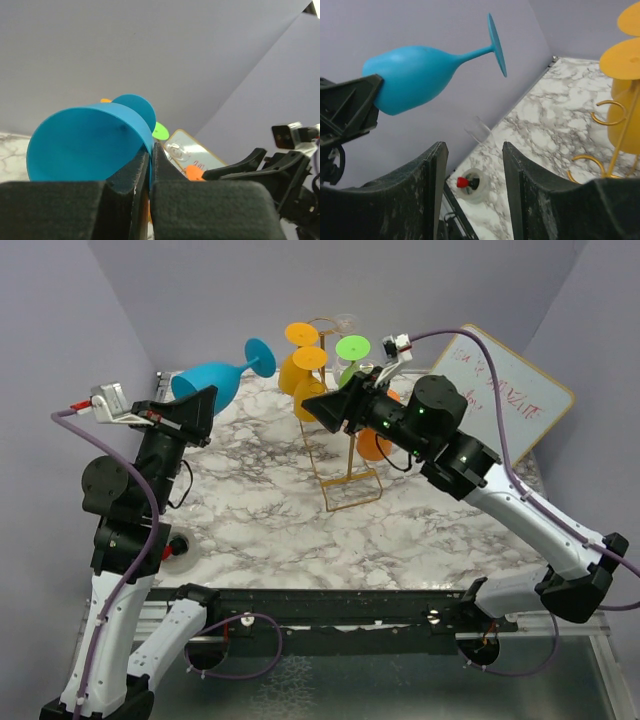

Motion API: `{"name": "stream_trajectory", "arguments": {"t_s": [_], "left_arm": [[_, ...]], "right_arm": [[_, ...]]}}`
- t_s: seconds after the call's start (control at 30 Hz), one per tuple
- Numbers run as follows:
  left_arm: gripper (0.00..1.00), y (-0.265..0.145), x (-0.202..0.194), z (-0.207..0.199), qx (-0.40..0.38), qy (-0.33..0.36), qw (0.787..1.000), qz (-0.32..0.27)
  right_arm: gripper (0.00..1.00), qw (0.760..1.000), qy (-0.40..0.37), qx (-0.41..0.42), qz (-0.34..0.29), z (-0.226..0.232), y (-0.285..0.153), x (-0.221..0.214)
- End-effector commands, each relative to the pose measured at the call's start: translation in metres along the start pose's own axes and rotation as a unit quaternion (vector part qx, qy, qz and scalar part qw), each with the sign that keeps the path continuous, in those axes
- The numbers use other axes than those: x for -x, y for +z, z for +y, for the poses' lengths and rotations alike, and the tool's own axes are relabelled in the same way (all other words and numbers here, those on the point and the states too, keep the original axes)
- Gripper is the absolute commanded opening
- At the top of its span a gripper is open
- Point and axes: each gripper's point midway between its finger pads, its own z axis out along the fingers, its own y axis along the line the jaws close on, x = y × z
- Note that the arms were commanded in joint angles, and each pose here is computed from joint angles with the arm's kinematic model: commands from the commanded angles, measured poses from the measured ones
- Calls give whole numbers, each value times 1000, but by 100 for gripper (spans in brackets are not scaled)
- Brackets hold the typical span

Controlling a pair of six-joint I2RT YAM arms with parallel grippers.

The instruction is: Place the wine glass upside down on the wine glass rack

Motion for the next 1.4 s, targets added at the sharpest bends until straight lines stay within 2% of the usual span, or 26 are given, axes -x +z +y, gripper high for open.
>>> {"name": "stream_trajectory", "arguments": {"t_s": [0.0,0.2,0.43,0.63,0.9,1.13,1.37], "left_arm": [[0,-11,35,-25,-51,-40,995,-78],[0,-21,38,-43,-100,-65,989,-85],[0,-31,34,-63,-162,-90,979,-80],[0,-31,26,-62,-168,-90,979,-67],[0,-37,23,-63,-175,-88,978,-66],[0,-42,23,-62,-179,-80,978,-72],[0,-43,20,-61,-180,-79,978,-69]], "right_arm": [[53,992,56,-17,-109,22,15,31],[58,979,117,0,-168,51,33,36],[59,960,219,37,-172,64,55,31],[59,950,234,89,-185,86,59,42],[58,932,276,104,-213,87,59,50],[53,916,325,74,-225,76,67,53],[48,918,321,32,-230,64,76,55]]}}
